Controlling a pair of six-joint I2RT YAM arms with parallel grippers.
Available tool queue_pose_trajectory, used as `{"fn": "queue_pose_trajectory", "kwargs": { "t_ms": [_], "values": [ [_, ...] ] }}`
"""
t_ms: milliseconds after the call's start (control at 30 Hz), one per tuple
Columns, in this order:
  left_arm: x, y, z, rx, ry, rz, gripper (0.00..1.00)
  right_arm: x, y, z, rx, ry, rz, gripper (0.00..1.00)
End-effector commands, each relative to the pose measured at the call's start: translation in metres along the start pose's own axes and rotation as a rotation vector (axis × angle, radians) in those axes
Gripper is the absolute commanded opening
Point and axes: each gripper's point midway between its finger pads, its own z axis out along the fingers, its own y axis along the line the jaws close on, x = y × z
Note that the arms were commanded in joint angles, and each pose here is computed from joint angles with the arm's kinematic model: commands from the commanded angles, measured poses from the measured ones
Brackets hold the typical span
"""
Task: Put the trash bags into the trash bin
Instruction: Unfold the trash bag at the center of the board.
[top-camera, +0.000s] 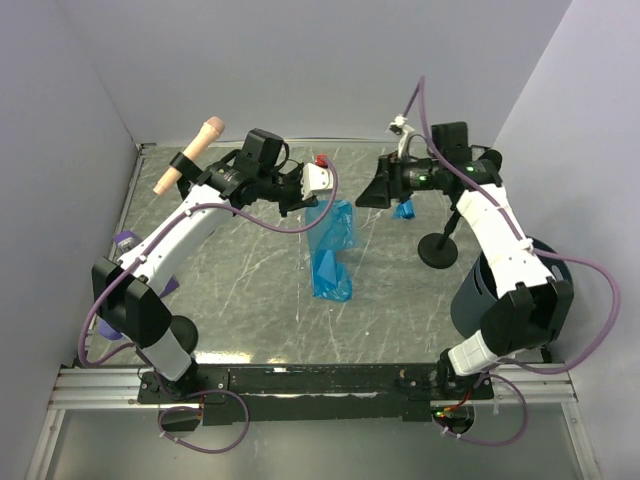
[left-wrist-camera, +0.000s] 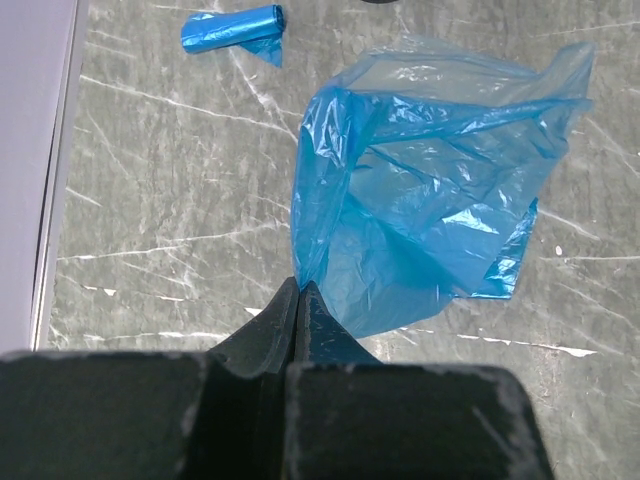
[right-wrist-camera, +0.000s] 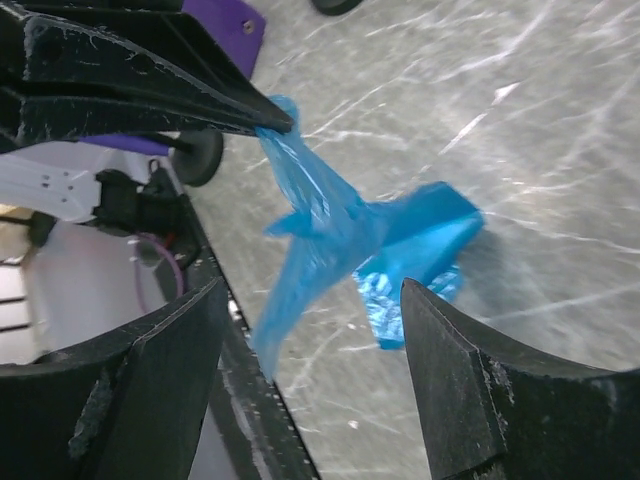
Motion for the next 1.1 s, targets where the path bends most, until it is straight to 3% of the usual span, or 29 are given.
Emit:
{"fn": "queue_pose_trajectory", "kwargs": {
  "t_ms": [0,200,433,900,1000,1067],
  "values": [
    [-0.026,0.000,-0.013,-0.019,-0.071,0.024,0.01,-0.006,0.017,0.020,-0.039,0.008,0.002,0.77],
    [-0.028,0.002,-0.016,-0.033,-0.074,0.033,0.01,0.005,0.002,0.028,0.036,0.045,0.012,0.72],
    [-0.030,0.003,-0.015,-0.030,-0.080,0.036,0.01,0.025,-0.015,0.032,0.077,0.110,0.014,0.55],
    [-0.037,0.006,-0.016,-0.039,-0.100,0.030,0.01,0.044,-0.015,0.044,0.047,0.168,0.020,0.43],
    [-0.039,0.005,-0.016,-0.035,-0.108,0.025,0.01,0.044,-0.013,0.047,0.025,0.164,0.019,0.38],
    [-0.042,0.006,-0.016,-0.038,-0.120,0.014,0.01,0.043,-0.008,0.050,-0.013,0.162,0.016,0.29]
  ]
}}
